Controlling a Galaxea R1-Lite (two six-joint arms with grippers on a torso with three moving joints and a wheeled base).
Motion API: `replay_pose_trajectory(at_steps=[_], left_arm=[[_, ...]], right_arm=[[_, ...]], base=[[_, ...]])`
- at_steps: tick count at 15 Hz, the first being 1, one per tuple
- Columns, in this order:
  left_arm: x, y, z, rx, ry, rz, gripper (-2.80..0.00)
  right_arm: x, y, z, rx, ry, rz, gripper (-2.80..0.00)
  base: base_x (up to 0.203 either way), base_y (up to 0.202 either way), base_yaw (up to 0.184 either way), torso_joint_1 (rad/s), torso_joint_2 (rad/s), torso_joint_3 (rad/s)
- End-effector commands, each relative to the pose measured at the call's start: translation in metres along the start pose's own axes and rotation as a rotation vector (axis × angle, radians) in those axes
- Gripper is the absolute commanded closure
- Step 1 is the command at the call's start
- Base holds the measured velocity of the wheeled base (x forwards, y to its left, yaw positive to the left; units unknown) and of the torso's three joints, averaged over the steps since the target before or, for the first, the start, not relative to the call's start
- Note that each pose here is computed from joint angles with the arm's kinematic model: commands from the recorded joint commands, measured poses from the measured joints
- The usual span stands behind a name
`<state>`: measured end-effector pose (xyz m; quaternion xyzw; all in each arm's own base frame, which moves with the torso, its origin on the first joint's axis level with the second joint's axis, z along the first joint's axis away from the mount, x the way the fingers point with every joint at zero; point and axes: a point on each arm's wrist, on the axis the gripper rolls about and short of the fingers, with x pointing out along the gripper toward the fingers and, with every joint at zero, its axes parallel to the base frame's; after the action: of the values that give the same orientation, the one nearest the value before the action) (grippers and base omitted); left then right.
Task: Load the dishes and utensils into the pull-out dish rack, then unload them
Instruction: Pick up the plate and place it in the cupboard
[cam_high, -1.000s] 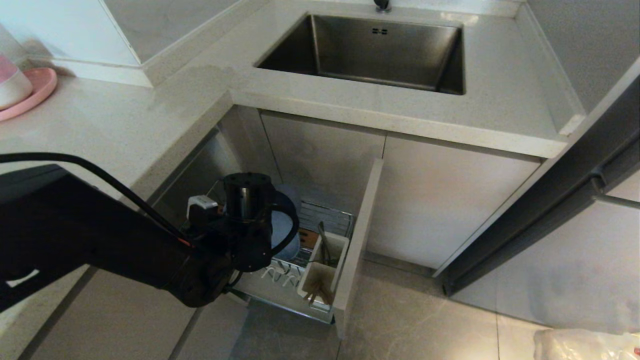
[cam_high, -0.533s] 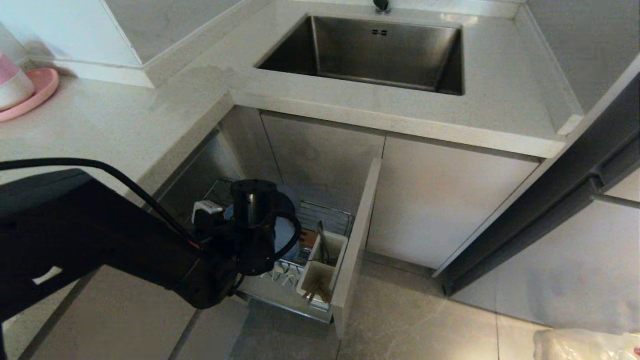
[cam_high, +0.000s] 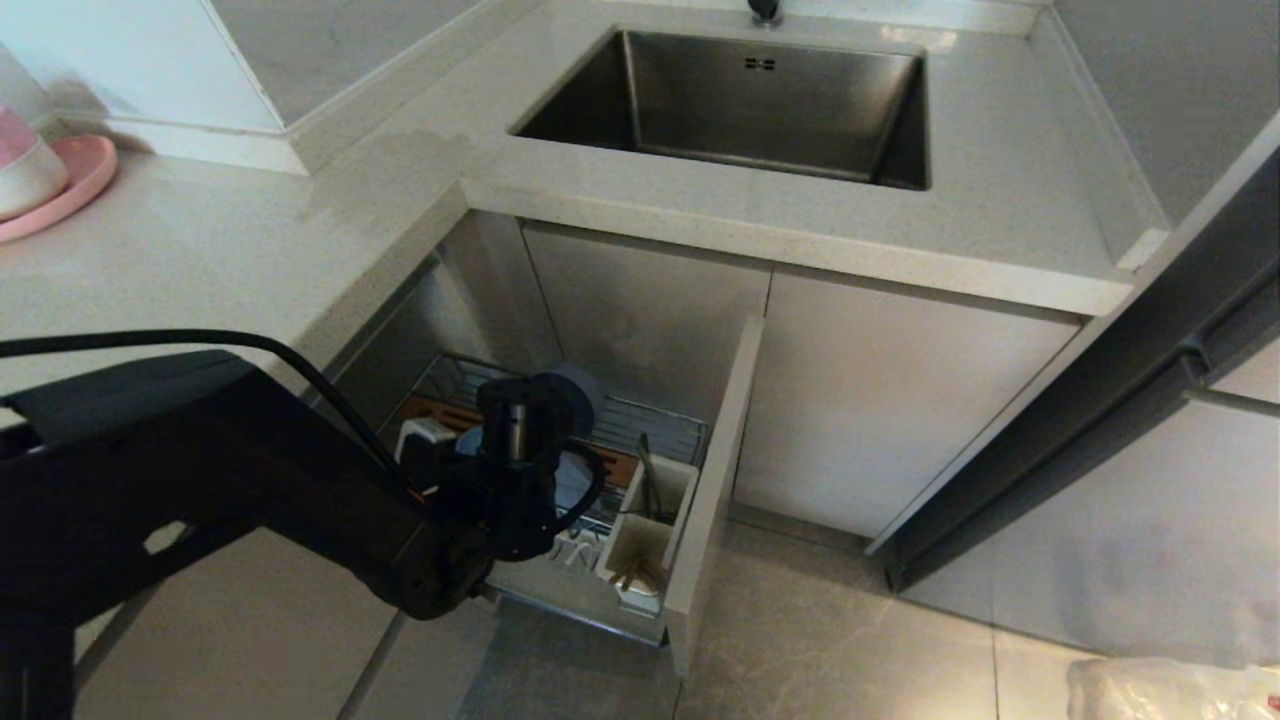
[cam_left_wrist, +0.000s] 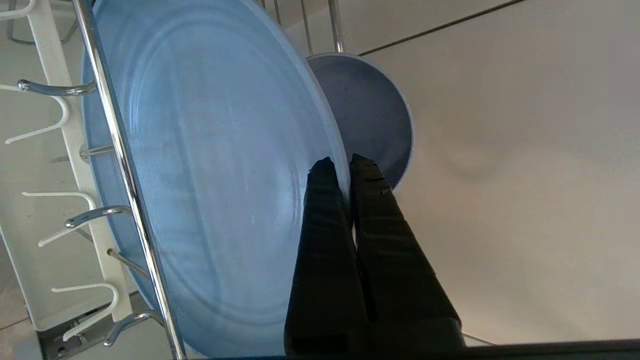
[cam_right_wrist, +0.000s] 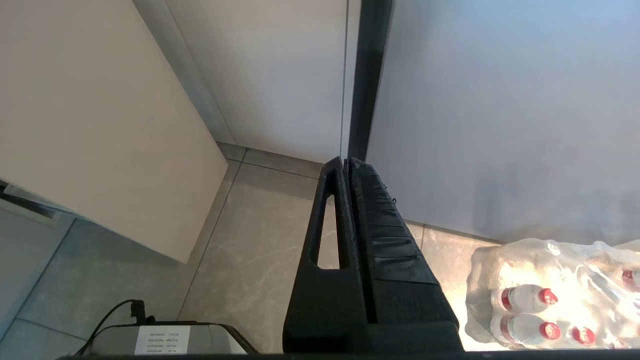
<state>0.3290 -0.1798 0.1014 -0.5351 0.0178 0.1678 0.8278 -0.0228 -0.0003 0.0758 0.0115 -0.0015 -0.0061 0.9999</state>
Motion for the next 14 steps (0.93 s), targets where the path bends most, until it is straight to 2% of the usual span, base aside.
replay_pose_trajectory(at_steps=[1,5,6,14], left_arm=[[0.001,0.002,-0.001,-0.007,-0.004,0.003,0.0],[0.001,0.001,-0.001,-0.008,-0.004,0.0,0.0],[0.0,0.0,-0.001,-0.006,-0.005,0.0,-2.8],[-0.006,-0.01,0.006,-0.015,-0.011,-0.026,-2.8]], right_arm=[[0.0,0.0,0.0,0.0,0.001,0.0,0.0],[0.0,0.0,0.0,0.0,0.001,0.0,0.0],[0.0,0.0,0.0,0.0,0.001,0.0,0.0],[0.0,0.0,0.0,0.0,0.0,0.0,0.0]], base=[[0.0,0.0,0.0,0.0,0.0,0.0],[0.0,0.0,0.0,0.0,0.0,0.0],[0.0,0.0,0.0,0.0,0.0,0.0],[0.0,0.0,0.0,0.0,0.0,0.0]])
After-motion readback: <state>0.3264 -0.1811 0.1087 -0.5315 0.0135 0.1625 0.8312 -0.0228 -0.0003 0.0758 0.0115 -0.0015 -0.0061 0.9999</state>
